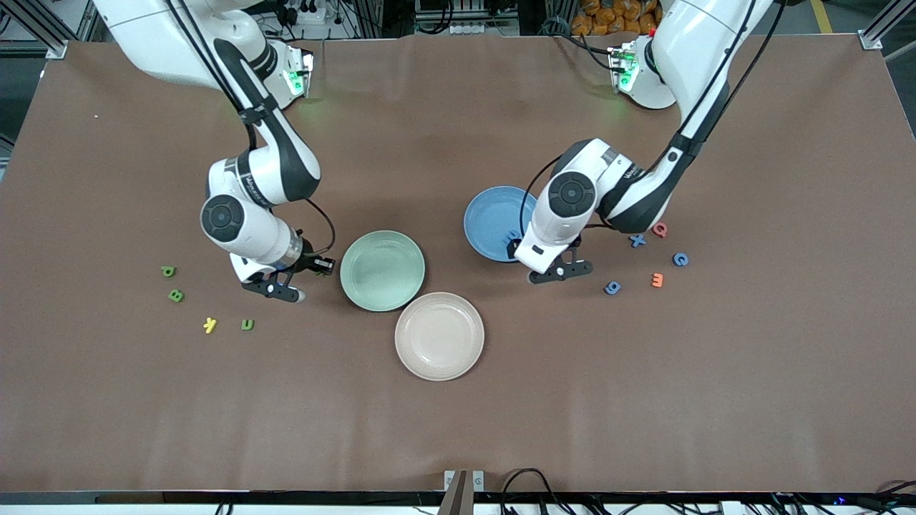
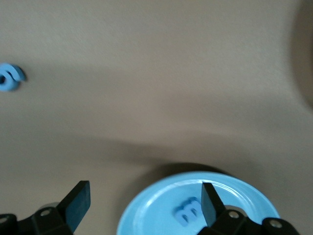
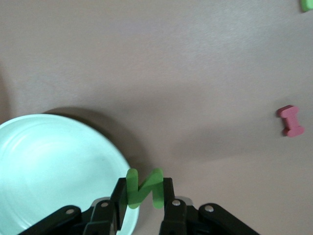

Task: Sort letters by color into matching plates
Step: 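Drop the N onto the green plate while the left gripper withdraws, then move the left gripper over the blue 6 while the right gripper reaches green n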

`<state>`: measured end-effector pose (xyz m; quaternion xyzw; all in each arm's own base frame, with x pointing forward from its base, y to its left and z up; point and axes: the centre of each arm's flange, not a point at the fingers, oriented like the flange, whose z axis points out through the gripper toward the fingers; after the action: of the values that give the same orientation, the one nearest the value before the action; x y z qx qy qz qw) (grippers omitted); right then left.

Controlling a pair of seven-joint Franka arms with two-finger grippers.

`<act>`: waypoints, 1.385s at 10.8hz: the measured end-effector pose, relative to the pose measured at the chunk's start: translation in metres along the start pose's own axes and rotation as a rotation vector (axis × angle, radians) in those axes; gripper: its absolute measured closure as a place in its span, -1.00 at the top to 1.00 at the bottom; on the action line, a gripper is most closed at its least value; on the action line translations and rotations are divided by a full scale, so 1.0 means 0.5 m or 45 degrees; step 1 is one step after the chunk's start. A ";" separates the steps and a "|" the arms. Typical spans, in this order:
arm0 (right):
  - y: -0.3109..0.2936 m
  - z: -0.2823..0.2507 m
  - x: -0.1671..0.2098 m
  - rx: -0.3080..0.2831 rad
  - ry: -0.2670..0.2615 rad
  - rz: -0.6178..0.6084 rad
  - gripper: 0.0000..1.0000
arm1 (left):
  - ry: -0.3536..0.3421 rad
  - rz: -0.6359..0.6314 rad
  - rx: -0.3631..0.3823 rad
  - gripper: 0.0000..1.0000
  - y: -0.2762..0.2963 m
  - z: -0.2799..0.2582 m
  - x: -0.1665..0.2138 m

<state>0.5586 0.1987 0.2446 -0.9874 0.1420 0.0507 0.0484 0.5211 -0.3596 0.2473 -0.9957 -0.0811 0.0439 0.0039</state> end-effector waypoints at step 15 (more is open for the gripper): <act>-0.167 0.040 -0.033 0.020 0.007 0.170 0.25 | 0.079 0.407 0.138 1.00 -0.178 0.000 0.131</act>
<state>0.5648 0.2855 0.2336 -0.9754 0.2082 0.0498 0.0522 0.5714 -0.2614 0.2428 -0.9952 0.0808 0.0174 0.0531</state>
